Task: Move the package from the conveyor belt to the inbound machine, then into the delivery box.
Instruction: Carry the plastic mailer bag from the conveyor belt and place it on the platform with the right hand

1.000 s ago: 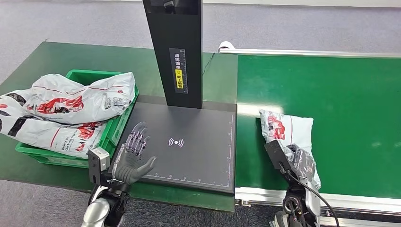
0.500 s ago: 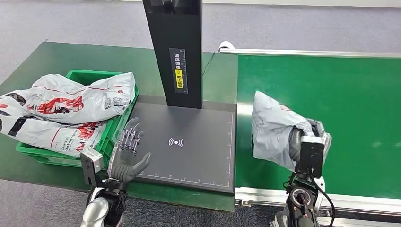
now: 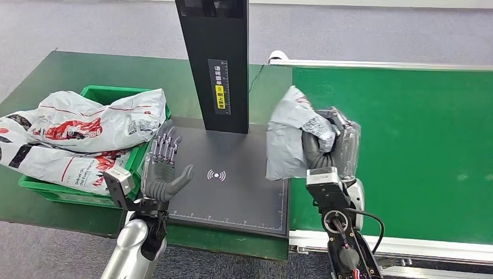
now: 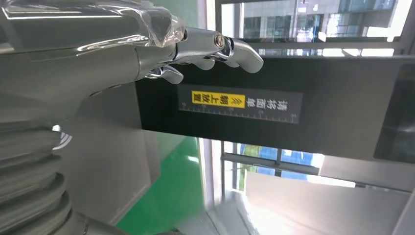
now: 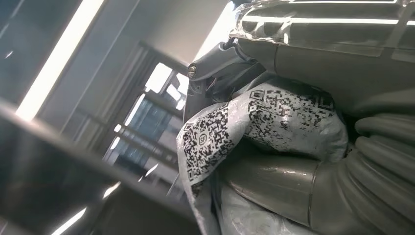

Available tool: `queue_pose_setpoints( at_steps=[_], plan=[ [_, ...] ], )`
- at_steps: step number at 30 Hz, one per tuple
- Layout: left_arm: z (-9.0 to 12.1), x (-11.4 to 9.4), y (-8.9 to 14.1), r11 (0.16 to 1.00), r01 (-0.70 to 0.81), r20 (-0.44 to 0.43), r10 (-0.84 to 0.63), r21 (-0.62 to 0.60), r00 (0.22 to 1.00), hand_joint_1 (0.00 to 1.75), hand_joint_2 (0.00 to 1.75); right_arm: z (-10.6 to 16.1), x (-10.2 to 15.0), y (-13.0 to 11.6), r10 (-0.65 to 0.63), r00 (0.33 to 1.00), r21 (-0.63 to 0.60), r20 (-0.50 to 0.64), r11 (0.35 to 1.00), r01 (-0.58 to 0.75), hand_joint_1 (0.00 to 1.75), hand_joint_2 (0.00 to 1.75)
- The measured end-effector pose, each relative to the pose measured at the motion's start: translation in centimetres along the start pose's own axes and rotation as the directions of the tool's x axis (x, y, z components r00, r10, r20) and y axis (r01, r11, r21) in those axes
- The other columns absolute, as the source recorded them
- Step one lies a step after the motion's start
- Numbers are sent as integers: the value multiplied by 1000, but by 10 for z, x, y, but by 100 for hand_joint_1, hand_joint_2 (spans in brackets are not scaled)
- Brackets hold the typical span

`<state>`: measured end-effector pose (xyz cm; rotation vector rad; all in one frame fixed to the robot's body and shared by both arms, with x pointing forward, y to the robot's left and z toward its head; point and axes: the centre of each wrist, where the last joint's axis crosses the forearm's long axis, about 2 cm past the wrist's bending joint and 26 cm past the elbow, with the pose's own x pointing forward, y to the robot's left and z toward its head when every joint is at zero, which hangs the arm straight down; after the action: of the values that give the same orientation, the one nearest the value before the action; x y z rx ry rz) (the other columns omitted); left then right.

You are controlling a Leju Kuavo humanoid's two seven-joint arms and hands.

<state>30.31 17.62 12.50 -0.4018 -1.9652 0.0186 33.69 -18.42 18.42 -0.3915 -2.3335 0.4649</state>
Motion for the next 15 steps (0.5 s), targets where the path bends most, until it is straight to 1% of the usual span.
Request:
queue_pose_setpoints(
  at_steps=[1, 3, 5, 7, 10, 12, 15],
  plan=[
    [-2, 0, -1, 1000, 0, 3, 0, -2, 1000, 0, 175, -2, 3, 4, -6, 1000, 54, 13, 999, 5, 175, 175],
    [-6, 1, -1, 1000, 3, 13, -3, -5, 1000, 0, 175, -7, 9, 15, -19, 999, 224, 28, 974, 12, 175, 175],
    [-9, 1, -1, 1000, 7, 25, -7, -5, 1000, 0, 175, -10, 13, 30, -12, 999, 420, 39, 908, -6, 175, 175],
    [-11, 2, 0, 1000, 9, 34, -9, 0, 999, 0, 175, -8, 15, 45, 1, 999, 573, 51, 819, -30, 175, 175],
    [-11, 2, 2, 1000, 11, 41, -12, 14, 999, 0, 175, -3, 12, 65, 16, 999, 746, 50, 665, -48, 175, 175],
    [-12, 4, 4, 999, 14, 48, -15, 35, 999, 0, 175, 0, 7, 77, 39, 998, 834, 44, 549, -58, 175, 175],
    [-13, 8, 9, 997, 19, 59, -23, 77, 998, 0, 175, 4, -2, 89, 98, 994, 919, 47, 387, -82, 175, 175]
  ],
)
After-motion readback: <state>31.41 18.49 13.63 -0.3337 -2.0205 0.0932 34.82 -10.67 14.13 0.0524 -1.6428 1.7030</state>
